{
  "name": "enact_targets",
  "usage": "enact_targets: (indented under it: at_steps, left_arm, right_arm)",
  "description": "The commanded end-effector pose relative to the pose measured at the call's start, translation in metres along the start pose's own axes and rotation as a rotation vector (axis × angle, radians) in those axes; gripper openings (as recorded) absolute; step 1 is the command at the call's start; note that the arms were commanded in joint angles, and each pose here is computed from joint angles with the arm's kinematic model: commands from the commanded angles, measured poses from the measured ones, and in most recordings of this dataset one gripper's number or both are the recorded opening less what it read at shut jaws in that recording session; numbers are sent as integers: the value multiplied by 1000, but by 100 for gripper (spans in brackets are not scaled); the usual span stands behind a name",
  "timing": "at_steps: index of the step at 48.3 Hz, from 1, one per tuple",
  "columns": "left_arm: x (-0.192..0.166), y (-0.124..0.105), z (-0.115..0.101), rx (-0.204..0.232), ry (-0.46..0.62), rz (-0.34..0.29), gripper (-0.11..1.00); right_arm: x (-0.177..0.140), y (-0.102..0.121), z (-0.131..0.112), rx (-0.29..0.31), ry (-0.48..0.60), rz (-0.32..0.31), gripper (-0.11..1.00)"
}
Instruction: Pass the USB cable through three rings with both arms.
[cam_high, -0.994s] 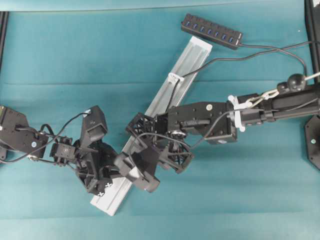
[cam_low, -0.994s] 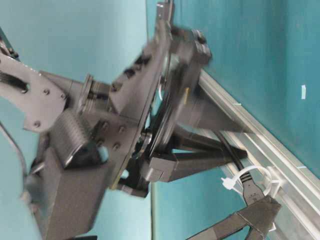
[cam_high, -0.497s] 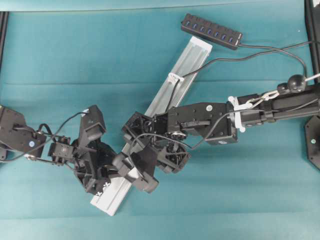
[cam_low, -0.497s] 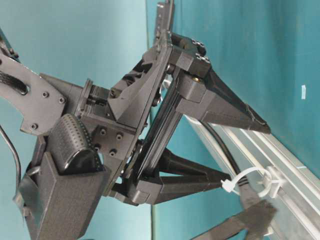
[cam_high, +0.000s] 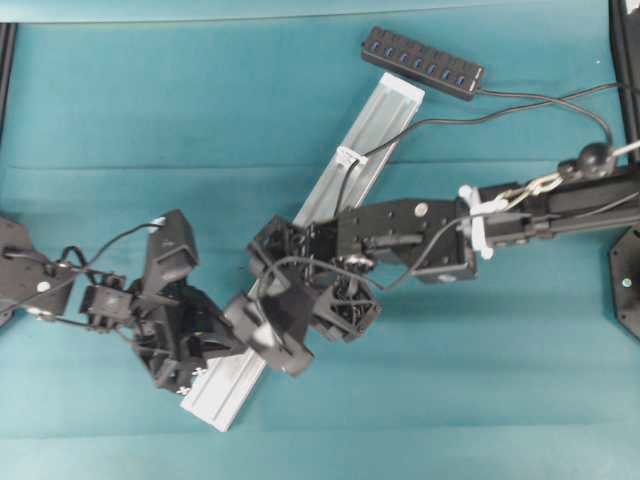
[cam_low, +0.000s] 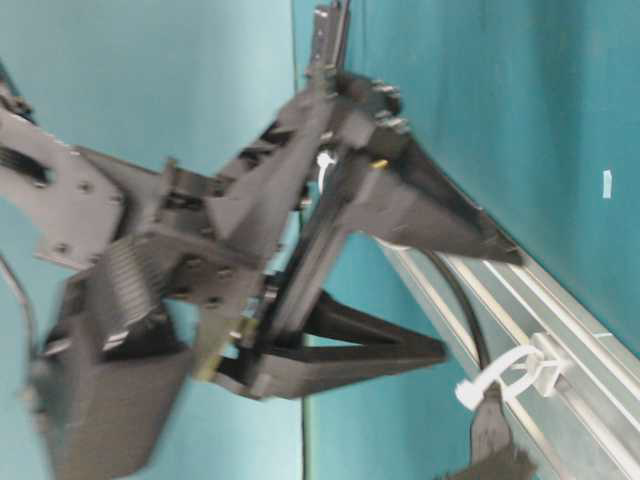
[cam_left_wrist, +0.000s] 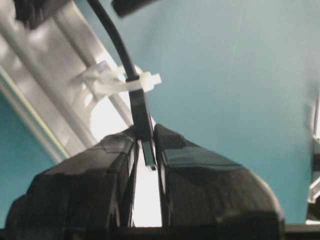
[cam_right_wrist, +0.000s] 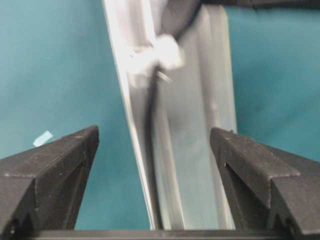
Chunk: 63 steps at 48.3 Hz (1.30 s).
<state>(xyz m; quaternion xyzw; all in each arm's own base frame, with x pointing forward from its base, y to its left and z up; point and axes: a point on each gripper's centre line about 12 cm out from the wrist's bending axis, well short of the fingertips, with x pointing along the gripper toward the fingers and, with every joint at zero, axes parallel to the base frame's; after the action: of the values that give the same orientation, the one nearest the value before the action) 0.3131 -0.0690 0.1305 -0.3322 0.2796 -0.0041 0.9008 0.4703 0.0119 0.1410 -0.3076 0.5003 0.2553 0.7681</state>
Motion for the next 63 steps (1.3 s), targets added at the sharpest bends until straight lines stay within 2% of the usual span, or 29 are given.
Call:
enact_targets:
  at_steps: [1, 10, 17, 29, 47, 63]
  left_arm:
    - [-6, -12, 0, 7, -9, -42, 11]
    - [-11, -10, -3, -13, -3, -40, 11]
    - [-11, -8, -5, -15, 14, -23, 10]
    - [-13, -11, -8, -24, 22, -33, 10]
    - [-26, -21, -27, -51, 84, -53, 10]
    - [-33, -28, -22, -50, 66, -78, 10]
  right_arm:
    - [-9, -7, -1, 28, -12, -21, 91]
    - [-13, -6, -2, 31, -15, -25, 91]
    - [-13, -6, -2, 33, -14, -24, 91]
    - [-25, -8, -1, 41, -29, -42, 91]
    - [-62, -15, -9, 114, -61, -87, 91]
    - [-68, -6, -16, 131, -58, -86, 91]
